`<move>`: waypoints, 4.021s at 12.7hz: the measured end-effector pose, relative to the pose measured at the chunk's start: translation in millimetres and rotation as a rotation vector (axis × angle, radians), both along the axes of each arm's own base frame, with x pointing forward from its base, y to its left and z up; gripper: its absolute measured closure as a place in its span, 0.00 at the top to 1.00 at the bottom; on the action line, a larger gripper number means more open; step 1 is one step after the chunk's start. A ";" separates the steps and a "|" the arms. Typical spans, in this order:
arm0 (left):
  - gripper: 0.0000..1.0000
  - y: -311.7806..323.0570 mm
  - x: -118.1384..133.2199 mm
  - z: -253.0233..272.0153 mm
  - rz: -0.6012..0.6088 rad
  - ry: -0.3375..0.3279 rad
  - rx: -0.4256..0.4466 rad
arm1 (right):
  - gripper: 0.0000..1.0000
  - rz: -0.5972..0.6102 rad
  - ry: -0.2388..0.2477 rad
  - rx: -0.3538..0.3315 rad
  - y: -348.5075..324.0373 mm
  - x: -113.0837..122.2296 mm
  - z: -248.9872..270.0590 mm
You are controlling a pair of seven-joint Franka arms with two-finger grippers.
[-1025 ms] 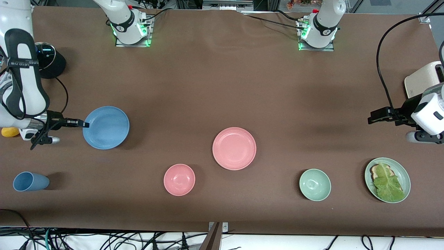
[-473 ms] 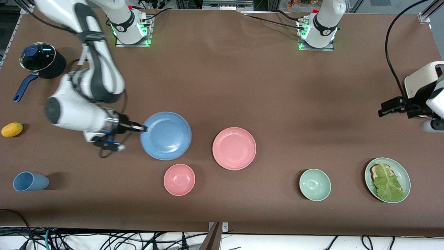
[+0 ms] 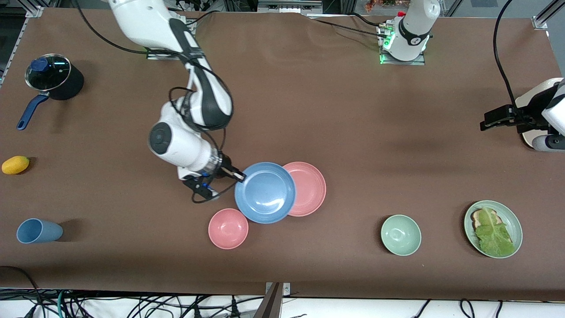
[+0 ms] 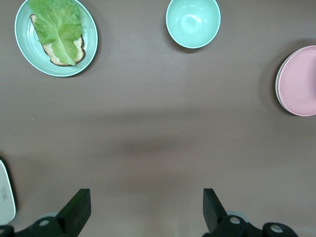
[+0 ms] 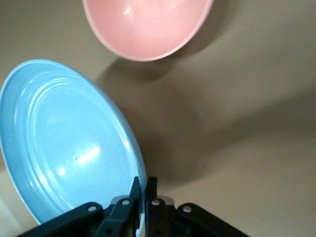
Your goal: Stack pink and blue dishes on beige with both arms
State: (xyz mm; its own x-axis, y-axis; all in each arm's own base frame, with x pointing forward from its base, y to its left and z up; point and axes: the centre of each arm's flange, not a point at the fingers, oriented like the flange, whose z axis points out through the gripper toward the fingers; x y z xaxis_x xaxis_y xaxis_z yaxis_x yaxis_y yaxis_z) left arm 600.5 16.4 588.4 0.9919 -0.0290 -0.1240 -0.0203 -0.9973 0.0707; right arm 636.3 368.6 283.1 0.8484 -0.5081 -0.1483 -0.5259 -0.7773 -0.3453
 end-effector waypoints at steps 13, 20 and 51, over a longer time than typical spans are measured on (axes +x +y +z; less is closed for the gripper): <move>1.00 2.7 -25.7 1.7 0.005 0.035 -0.009 | 0.05 -0.002 -0.018 -0.001 88.3 -37.1 -52.7; 1.00 -6.4 -14.0 -2.3 -0.006 -0.045 -0.006 | 0.12 -0.005 -0.016 -0.003 85.6 -35.3 -53.6; 1.00 -18.9 -13.7 -7.4 -0.028 -0.042 -0.011 | 1.00 0.630 0.089 -0.378 -335.1 -77.3 288.4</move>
